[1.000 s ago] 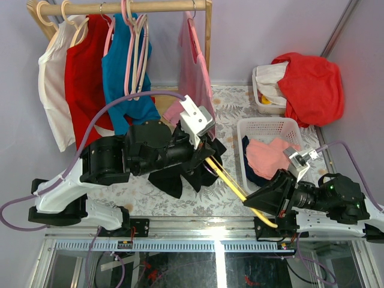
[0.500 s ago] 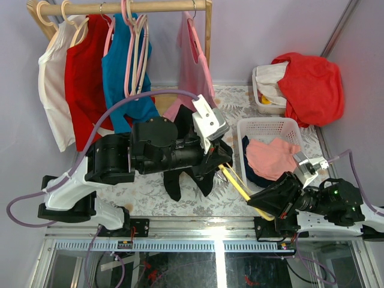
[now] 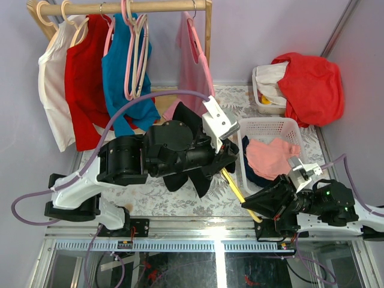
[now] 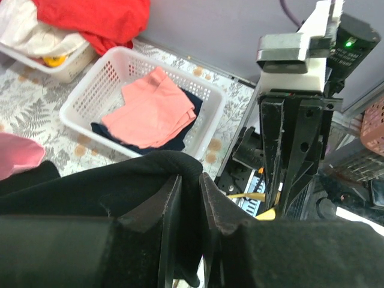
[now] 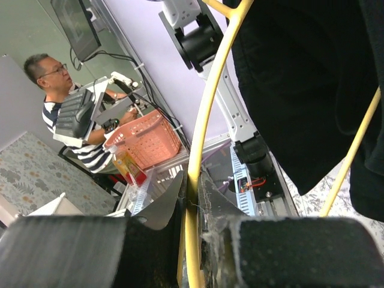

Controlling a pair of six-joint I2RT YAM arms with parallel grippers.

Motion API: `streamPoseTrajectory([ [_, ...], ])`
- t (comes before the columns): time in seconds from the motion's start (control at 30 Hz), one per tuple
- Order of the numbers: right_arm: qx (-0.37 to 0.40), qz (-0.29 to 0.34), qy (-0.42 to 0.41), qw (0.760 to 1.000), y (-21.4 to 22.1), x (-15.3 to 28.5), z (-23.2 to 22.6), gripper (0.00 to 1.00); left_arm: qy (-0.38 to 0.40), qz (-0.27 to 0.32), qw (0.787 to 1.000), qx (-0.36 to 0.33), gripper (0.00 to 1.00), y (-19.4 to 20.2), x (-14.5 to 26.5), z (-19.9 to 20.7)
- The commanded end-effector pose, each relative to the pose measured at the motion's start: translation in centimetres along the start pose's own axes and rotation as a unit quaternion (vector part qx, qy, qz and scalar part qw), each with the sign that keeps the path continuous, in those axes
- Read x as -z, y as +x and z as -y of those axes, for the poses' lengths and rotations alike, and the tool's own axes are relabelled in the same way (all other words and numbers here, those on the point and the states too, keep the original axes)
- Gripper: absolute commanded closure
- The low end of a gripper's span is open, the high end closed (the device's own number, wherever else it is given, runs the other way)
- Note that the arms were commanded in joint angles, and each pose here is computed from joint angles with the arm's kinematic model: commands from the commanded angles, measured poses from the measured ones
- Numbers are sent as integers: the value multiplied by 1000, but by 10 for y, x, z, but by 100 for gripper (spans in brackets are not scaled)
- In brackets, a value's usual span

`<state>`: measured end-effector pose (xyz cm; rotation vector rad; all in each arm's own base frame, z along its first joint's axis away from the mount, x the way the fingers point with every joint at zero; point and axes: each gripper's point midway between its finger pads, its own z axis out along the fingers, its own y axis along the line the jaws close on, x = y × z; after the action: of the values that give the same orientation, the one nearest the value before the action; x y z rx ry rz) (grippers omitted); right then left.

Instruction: Place the t-shirt on the hanger

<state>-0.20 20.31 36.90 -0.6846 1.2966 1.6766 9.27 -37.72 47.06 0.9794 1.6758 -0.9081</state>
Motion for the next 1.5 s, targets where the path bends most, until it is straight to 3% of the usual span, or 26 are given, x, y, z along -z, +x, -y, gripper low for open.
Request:
streamPoseTrajectory([
  [0.0,27,92,-22,995,-43,4,-12,100,5,-7,1000,15,82,16,-6,7],
  [0.23,65,84,-2,994,-7,-6,15,100,-61,-59,995,48,75,69,-17,-15],
  [0.53,75,102,-26,992,16,-6,22,100,-116,-82,987,78,63,109,-19,-34],
  [1.0,58,79,-23,995,56,-4,40,100,-166,2,979,117,50,65,8,-55],
  [1.47,53,71,-12,996,60,-3,45,100,-210,56,964,151,48,44,46,-78],
])
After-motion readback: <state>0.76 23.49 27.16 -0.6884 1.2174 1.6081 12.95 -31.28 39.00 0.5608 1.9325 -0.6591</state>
